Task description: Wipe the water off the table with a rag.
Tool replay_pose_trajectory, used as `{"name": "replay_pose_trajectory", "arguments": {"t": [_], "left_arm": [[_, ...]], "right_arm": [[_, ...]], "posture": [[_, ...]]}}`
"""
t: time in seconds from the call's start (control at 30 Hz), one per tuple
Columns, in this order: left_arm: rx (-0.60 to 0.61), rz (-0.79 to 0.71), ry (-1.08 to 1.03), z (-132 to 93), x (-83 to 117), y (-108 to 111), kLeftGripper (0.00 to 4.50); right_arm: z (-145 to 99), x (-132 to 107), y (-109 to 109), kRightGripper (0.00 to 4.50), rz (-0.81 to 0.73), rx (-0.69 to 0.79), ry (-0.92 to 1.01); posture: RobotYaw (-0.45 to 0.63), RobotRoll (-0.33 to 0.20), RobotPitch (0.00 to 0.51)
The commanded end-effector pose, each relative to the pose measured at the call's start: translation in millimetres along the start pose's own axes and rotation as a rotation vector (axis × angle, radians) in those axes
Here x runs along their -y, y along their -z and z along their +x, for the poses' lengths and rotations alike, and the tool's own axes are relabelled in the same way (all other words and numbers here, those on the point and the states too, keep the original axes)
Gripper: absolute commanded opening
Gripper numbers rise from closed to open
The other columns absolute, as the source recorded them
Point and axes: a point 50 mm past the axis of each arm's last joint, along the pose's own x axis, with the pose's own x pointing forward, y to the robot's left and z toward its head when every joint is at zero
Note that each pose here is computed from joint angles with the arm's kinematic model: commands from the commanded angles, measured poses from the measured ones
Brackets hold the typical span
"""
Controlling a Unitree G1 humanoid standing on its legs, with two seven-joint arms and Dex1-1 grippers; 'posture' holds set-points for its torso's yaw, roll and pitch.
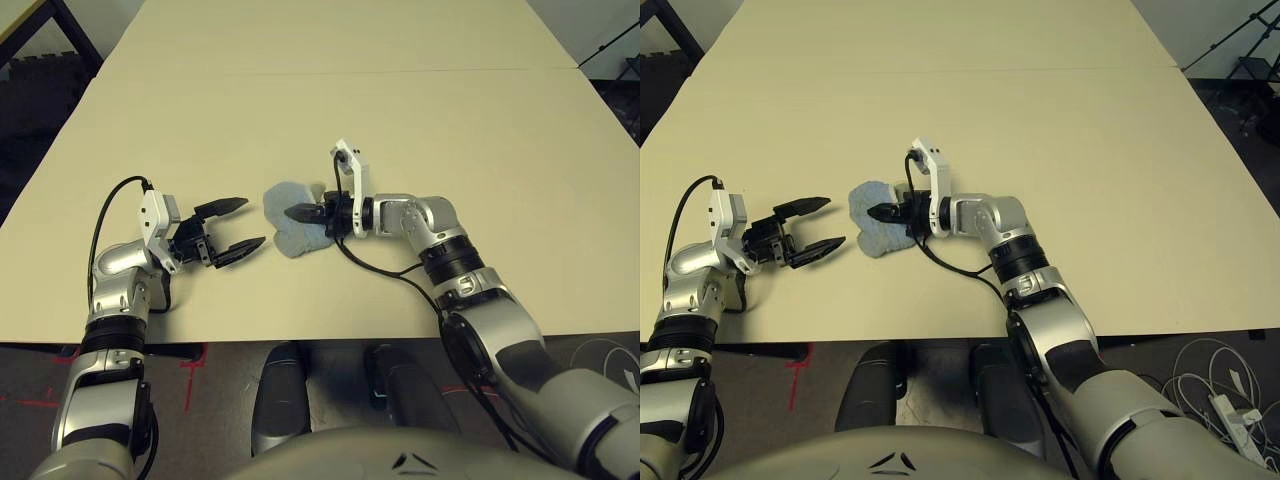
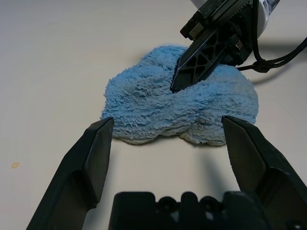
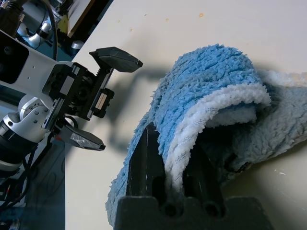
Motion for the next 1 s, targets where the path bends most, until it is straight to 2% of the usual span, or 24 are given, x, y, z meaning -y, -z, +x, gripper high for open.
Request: {"name": "replay_pose_trajectory", "arguments": {"t": [0.03,0.27,0.7,0.87,1.0], "left_arm": [[-0.027,-0.005,0.025,3.1,1.6,3.8,4.5],[-0.021,-0.002,0.031,7.9,-1.0,4.2,4.5],[-0.007,0.005,0.047,16.7,-5.0,1.4,4.5],[-0.005,0.005,0.053,19.5,-4.4,1.6,4.5],[-0.001,0.005,0.059,23.6,-3.9,1.6,4.5]], "right_arm": [[-12.3,12.8,16.6,0.04,0.048,-0.054,0.038],[-64.5,29.6,13.4,0.04,0.035,-0.037,0.134],[-189.7,42.1,4.5,0.04,0.022,0.031,0.407],[-216.3,39.0,-2.2,0.04,0.018,0.085,0.451],[-220.0,30.3,-26.0,0.04,0.007,0.245,0.389]], "posture": [[0.27,0.0,0.189],[0.24,0.0,0.189],[0.2,0.0,0.191],[0.19,0.0,0.19],[0.18,0.0,0.187]]}}
